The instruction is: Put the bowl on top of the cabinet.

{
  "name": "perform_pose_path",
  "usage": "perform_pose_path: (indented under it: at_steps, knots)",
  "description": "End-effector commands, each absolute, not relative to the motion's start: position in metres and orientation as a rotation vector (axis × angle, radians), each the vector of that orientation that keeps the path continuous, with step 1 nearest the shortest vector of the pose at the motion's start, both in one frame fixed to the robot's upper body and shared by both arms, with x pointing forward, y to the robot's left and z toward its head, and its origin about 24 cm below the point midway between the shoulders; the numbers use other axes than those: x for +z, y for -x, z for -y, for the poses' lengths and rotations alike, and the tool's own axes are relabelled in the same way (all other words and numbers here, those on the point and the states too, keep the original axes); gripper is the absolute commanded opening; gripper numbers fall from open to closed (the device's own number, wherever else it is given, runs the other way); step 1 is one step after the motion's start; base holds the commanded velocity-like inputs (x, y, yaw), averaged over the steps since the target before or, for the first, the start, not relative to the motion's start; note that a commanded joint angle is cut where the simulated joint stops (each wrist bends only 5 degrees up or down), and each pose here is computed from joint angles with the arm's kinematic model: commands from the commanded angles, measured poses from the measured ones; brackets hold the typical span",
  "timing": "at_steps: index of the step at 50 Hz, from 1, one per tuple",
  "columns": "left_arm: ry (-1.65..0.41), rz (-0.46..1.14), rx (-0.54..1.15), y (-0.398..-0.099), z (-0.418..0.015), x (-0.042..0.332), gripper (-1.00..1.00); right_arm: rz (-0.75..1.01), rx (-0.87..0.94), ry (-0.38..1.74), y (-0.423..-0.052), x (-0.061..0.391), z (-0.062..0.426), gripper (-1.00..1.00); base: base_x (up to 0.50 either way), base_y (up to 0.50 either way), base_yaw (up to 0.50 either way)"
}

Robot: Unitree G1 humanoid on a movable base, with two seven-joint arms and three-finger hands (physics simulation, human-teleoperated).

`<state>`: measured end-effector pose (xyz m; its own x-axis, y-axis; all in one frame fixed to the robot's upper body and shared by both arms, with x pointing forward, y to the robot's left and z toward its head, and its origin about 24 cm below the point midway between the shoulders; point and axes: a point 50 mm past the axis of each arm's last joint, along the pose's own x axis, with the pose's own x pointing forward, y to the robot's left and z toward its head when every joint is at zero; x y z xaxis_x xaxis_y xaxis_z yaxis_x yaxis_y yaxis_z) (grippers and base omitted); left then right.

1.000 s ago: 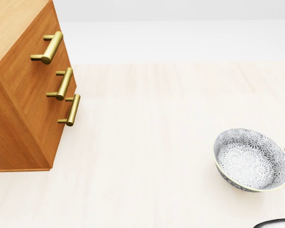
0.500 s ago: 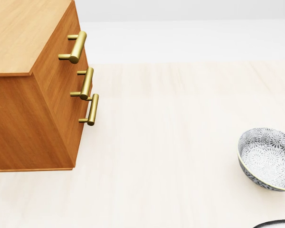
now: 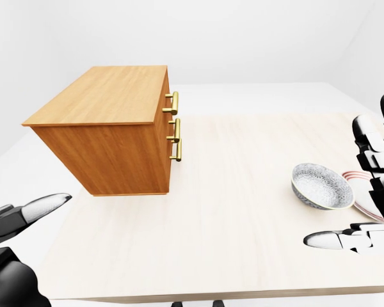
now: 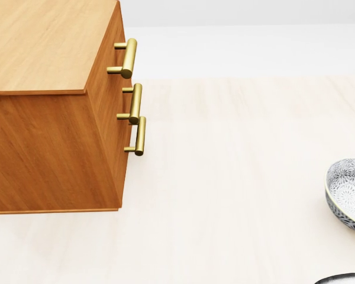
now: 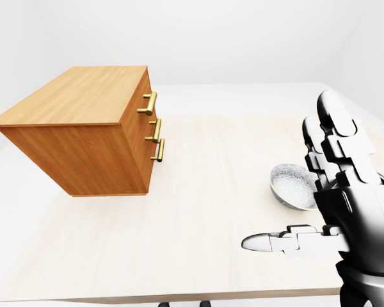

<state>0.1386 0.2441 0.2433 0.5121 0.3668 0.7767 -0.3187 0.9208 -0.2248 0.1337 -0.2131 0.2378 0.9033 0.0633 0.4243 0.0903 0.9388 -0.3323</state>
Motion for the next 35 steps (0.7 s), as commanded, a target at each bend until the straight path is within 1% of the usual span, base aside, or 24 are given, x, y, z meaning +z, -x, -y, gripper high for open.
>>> perform_pose_path:
  at_steps: [1, 27, 30, 35]
  knots:
    - [0.07, 0.915, 0.422, -0.1451, -0.2458, 0.2382, 1.0, 0.438, -0.01, 0.352, -0.1335, 0.2364, 0.2128, 1.0, 0.0, 0.18, 0.0]
    - [0.07, 0.934, 0.42, -0.1413, -0.244, 0.2407, 1.0, 0.442, -0.026, 0.349, -0.1319, 0.2354, 0.2145, 1.0, 0.0, 0.19, 0.0]
    - [0.07, 0.937, 0.421, -0.1409, -0.2439, 0.2411, 1.0, 0.469, -0.049, 0.319, -0.1289, 0.2376, 0.2172, 1.0, 0.0, 0.12, 0.0]
    - [0.07, 0.939, 0.42, -0.1409, -0.2438, 0.2415, 1.0, 0.397, -0.07, 0.342, -0.1366, 0.2415, 0.221, 1.0, 0.0, 0.0, 0.0]
